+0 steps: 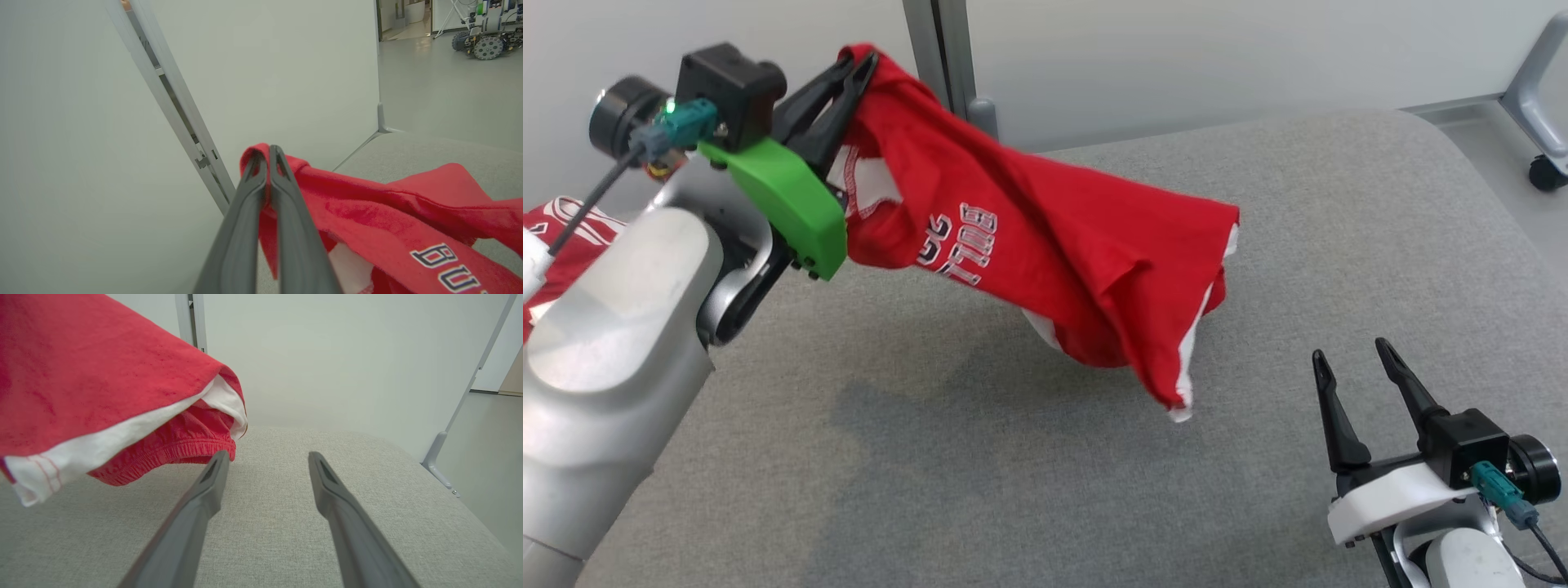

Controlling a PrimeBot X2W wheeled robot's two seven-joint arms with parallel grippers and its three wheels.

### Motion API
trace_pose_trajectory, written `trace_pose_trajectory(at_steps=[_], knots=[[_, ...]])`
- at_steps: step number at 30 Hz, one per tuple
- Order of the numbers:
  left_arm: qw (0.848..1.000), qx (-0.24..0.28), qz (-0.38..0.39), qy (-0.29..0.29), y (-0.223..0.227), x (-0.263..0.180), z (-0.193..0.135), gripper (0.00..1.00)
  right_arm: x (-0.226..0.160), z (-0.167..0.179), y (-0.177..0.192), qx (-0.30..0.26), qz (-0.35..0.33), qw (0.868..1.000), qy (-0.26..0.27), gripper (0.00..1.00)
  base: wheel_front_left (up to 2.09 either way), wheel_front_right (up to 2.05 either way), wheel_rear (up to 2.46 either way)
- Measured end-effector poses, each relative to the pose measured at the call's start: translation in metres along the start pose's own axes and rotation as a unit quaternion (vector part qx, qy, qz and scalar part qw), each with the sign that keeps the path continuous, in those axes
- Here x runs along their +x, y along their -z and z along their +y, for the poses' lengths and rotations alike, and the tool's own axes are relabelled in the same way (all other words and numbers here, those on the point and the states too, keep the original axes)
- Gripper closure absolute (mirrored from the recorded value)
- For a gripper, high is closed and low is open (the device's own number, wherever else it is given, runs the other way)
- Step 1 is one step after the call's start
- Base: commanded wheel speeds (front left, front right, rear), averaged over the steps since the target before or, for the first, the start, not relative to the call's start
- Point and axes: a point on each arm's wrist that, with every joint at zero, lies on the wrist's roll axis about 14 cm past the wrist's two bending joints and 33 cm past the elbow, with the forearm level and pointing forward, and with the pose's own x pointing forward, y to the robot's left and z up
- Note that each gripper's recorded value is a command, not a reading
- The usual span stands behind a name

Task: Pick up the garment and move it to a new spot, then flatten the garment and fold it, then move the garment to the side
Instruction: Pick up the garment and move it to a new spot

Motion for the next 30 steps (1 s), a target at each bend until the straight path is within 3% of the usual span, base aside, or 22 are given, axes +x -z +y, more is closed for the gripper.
trace_pose_trajectory(at_steps=[8,13,14,15,16,17,22,30], knots=[[0.990,-0.068,0.116,-0.050,0.134,-0.019,0.011,1.00,0.019,0.003,0.011,-0.003,0.012,1.000,-0.007,0.00,0.00,0.00,0.00],[0.981,-0.087,0.151,-0.083,0.185,-0.023,0.018,1.00,0.029,0.001,0.021,-0.006,0.023,1.000,-0.006,0.00,0.00,0.00,0.00],[0.979,-0.093,0.156,-0.089,0.193,-0.022,0.018,0.81,0.031,0.001,0.024,-0.007,0.026,1.000,-0.005,0.00,0.00,0.00,0.00],[0.978,-0.097,0.162,-0.093,0.201,-0.021,0.018,0.52,0.033,0.000,0.026,-0.008,0.029,1.000,-0.004,0.00,0.00,0.00,0.00],[0.976,-0.100,0.166,-0.094,0.207,-0.020,0.016,0.12,0.034,-0.001,0.030,-0.008,0.033,0.999,-0.003,0.00,0.00,0.00,0.00],[0.975,-0.105,0.170,-0.099,0.212,-0.020,0.017,0.00,0.034,-0.002,0.032,-0.009,0.036,0.999,-0.002,0.00,0.00,0.00,0.00],[0.972,-0.132,0.140,-0.136,0.208,-0.011,0.029,0.00,0.036,-0.001,0.042,-0.009,0.050,0.999,-0.005,0.00,0.00,0.00,0.00],[0.966,-0.155,0.114,-0.172,0.197,-0.039,0.029,0.00,0.034,0.007,0.035,-0.008,0.041,0.999,-0.016,0.00,0.00,0.00,0.00]])
